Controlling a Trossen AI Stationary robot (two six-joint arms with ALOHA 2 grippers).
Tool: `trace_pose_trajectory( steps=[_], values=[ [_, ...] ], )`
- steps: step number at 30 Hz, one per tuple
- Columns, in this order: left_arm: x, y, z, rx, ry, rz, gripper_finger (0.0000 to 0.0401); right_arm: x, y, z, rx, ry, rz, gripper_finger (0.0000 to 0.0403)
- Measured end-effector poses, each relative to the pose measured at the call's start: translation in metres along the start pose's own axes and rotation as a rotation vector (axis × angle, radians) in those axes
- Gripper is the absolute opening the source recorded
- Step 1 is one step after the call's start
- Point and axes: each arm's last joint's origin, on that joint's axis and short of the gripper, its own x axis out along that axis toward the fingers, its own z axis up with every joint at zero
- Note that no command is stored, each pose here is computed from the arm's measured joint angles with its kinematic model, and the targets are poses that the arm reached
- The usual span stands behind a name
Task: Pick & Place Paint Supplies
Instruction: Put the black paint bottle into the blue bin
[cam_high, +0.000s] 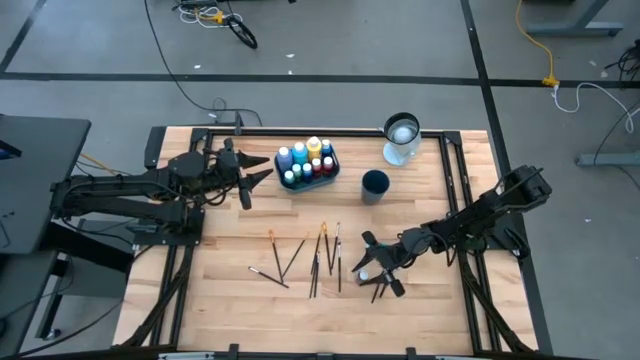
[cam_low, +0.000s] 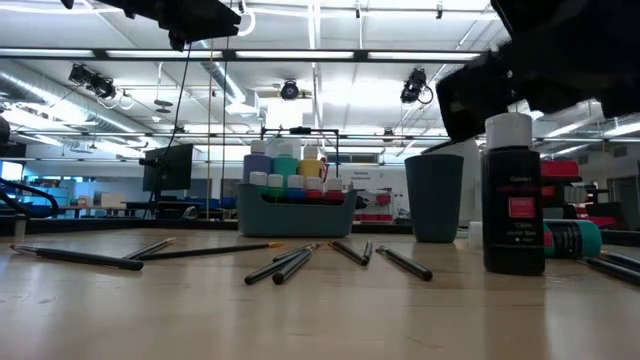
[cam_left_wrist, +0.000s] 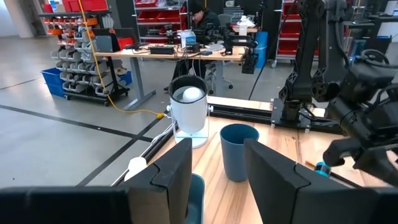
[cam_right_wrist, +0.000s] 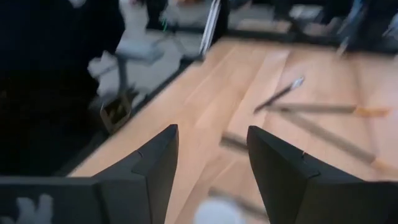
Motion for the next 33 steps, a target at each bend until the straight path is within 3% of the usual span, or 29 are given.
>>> trace_pose_trajectory(
  steps=[4, 12, 19, 27, 30, 33],
  values=[
    [0.000, 0.000, 0.000, 0.000, 0.000, 0.000, 0.0153, 0.000, -0.001, 0.007, -0.008, -0.069, -0.054, 0.0202],
    [0.000, 0.000, 0.000, 0.000, 0.001, 0.000, 0.0153, -0.001, -0.001, -0.011, 0.082, 0.110, -0.040, 0.0220],
    [0.000, 0.000, 0.000, 0.000, 0.001, 0.000, 0.0153, -0.001, -0.001, -0.015, 0.077, 0.153, -0.043, 0.0216],
    [0.000, 0.000, 0.000, 0.004, 0.001, 0.000, 0.0153, -0.002, -0.002, -0.019, 0.081, 0.193, -0.047, 0.0150],
    [0.000, 0.000, 0.000, 0.012, 0.001, 0.000, 0.0153, -0.001, -0.002, -0.015, 0.090, 0.151, -0.067, 0.0114],
    [0.000, 0.000, 0.000, 0.012, 0.001, 0.000, 0.0153, 0.000, -0.005, -0.002, 0.062, 0.015, -0.154, 0.0112]
  ],
)
